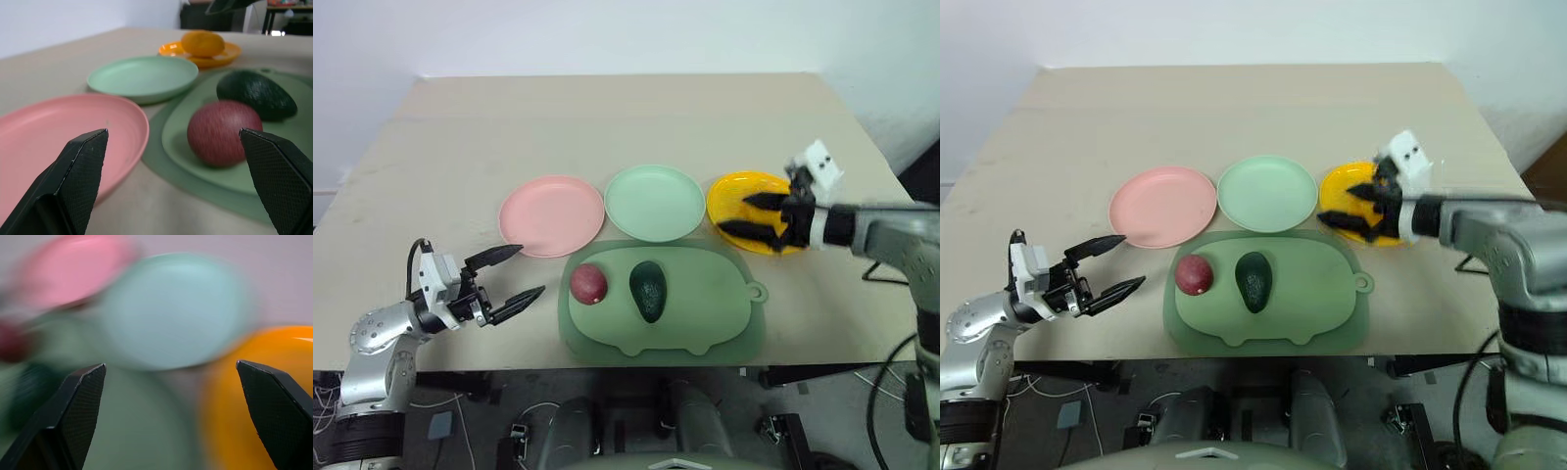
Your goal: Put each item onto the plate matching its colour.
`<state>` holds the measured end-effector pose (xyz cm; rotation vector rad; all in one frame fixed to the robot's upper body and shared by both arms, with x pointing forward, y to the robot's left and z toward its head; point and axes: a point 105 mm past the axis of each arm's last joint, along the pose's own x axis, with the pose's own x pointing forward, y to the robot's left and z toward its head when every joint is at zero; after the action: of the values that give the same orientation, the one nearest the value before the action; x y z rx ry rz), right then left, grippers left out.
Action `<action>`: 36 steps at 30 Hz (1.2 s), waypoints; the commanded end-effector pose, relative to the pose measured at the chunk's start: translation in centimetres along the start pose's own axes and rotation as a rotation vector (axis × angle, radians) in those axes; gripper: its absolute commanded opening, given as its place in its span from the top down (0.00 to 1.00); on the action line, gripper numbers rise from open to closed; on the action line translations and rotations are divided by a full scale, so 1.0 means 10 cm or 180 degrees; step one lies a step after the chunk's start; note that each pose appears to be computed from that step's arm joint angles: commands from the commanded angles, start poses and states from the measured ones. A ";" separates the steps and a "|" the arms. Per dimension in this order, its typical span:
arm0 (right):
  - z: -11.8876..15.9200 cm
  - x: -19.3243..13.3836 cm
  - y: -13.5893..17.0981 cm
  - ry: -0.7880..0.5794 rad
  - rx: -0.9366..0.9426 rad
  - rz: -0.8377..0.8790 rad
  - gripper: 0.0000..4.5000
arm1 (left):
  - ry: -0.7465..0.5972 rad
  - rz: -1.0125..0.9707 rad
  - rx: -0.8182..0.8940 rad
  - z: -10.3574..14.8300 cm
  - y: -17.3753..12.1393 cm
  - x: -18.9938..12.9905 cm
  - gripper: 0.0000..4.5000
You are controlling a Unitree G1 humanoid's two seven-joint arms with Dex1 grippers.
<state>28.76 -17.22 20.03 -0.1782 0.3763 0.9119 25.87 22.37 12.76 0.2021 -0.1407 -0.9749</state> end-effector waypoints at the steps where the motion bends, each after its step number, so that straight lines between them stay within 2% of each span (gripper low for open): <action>1: 0.12 -0.21 0.17 -0.0218 -0.0327 0.0310 0.00 | -0.0036 0.0002 0.0126 0.10 0.07 -0.10 0.00; 3: 0.06 -0.28 0.22 -0.0272 -0.0308 0.0472 0.00 | -0.0034 -0.0021 0.0129 0.11 0.08 -0.10 0.00; 7: -0.13 -0.36 0.17 -0.0116 -0.0273 0.0548 0.00 | -0.0024 -0.0070 0.0147 0.12 0.08 -0.09 0.00; 11: -0.12 -0.29 0.21 -0.0139 -0.0284 0.0603 0.00 | -0.0034 -0.0071 0.0145 0.12 0.06 -0.08 0.00; 16: 0.01 -0.05 0.35 -0.0147 0.0366 0.0691 0.00 | -0.0035 -0.0040 0.0121 0.10 0.01 -0.09 0.00; 25: 0.04 0.51 0.46 0.0179 0.0751 0.0212 0.00 | -0.0028 -0.0006 0.0078 0.08 -0.04 -0.07 0.00; 36: -0.20 0.93 0.68 0.0300 0.1052 0.0030 0.00 | -0.0072 0.0040 0.0082 0.08 -0.06 -0.03 0.00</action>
<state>28.29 -7.29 14.37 0.1008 0.6310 0.8429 25.24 22.58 12.52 0.1829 -0.1390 -0.9539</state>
